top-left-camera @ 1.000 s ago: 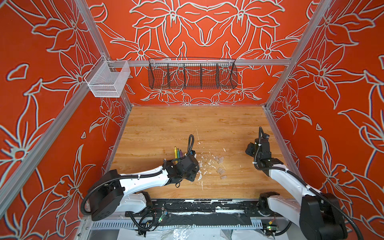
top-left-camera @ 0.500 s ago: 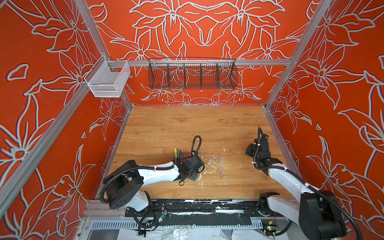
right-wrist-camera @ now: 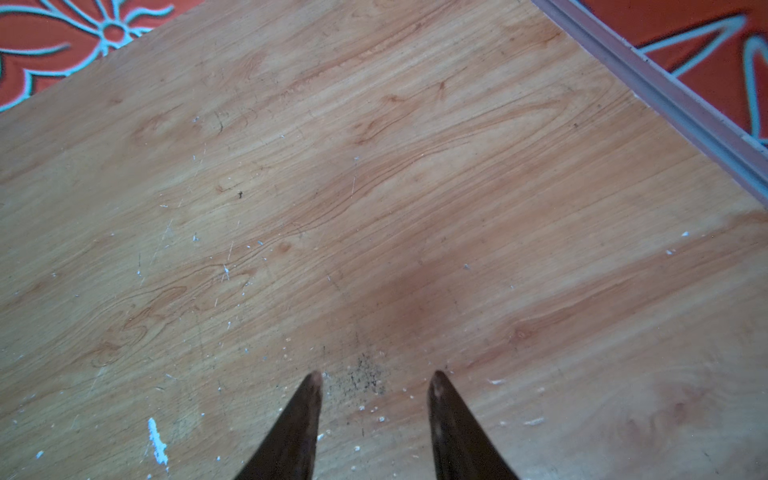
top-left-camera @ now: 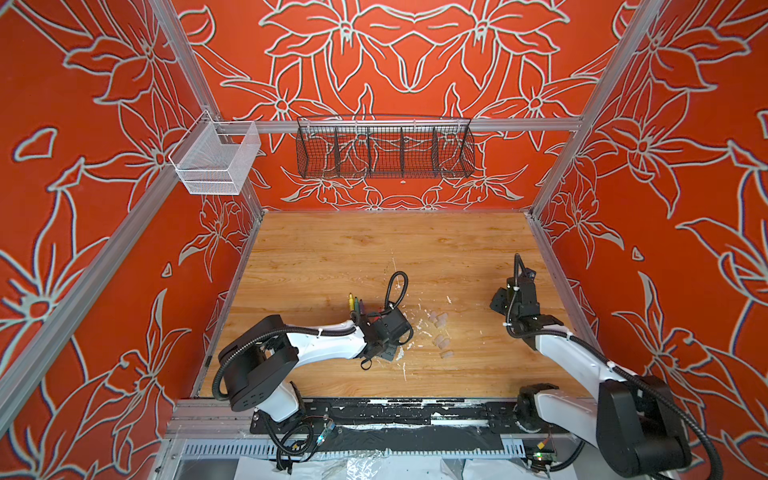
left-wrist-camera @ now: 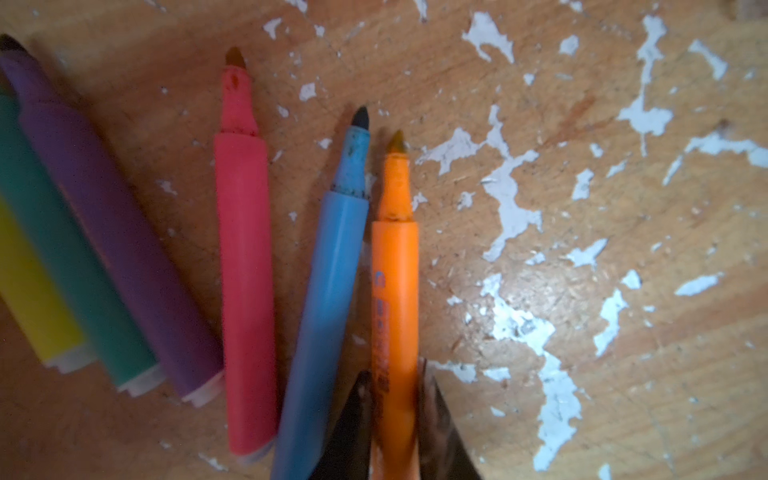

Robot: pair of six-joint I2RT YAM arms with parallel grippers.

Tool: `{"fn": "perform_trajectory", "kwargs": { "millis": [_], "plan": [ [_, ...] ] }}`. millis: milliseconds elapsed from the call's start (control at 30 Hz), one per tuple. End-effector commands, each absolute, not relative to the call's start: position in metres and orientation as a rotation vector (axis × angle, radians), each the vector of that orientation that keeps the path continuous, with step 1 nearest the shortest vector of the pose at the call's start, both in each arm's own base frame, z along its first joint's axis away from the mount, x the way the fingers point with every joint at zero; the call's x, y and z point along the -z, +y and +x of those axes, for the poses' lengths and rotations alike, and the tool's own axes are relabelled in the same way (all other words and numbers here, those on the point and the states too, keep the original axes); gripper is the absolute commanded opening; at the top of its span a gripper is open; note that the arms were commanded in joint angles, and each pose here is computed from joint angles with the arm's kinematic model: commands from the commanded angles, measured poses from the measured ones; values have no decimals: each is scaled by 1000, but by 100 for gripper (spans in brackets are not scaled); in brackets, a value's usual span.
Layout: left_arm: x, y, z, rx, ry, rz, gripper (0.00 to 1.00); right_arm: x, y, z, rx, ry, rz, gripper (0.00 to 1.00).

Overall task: Insert the pens into the pen caps
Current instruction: 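Close the left gripper on the orange marker while the right arm lifts, then lift the orange marker upright with the left gripper while the right gripper approaches it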

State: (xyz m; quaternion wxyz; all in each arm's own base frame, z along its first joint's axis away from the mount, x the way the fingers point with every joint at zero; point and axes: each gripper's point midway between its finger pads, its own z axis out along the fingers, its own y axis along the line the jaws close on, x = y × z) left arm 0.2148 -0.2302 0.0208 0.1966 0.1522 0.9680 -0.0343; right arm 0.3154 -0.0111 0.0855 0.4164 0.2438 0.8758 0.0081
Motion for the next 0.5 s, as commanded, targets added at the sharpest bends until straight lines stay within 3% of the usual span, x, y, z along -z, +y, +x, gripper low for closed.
{"fn": "perform_trajectory", "kwargs": {
  "millis": [0,167,233,300,467],
  "plan": [
    [-5,-213,206,-29,2765,450,14,-95,-13,320,-22,2171,635,43],
    [-22,-228,216,50,2707,462,5,-101,-1,321,-96,2191,604,41],
    [-37,-240,223,110,2660,487,1,-105,11,318,-205,2197,622,44],
    [-62,-250,234,157,2589,488,0,-119,38,320,-408,2163,570,50],
    [-146,-278,253,376,2348,513,0,-156,93,309,-704,2113,446,52]
  ]
}}
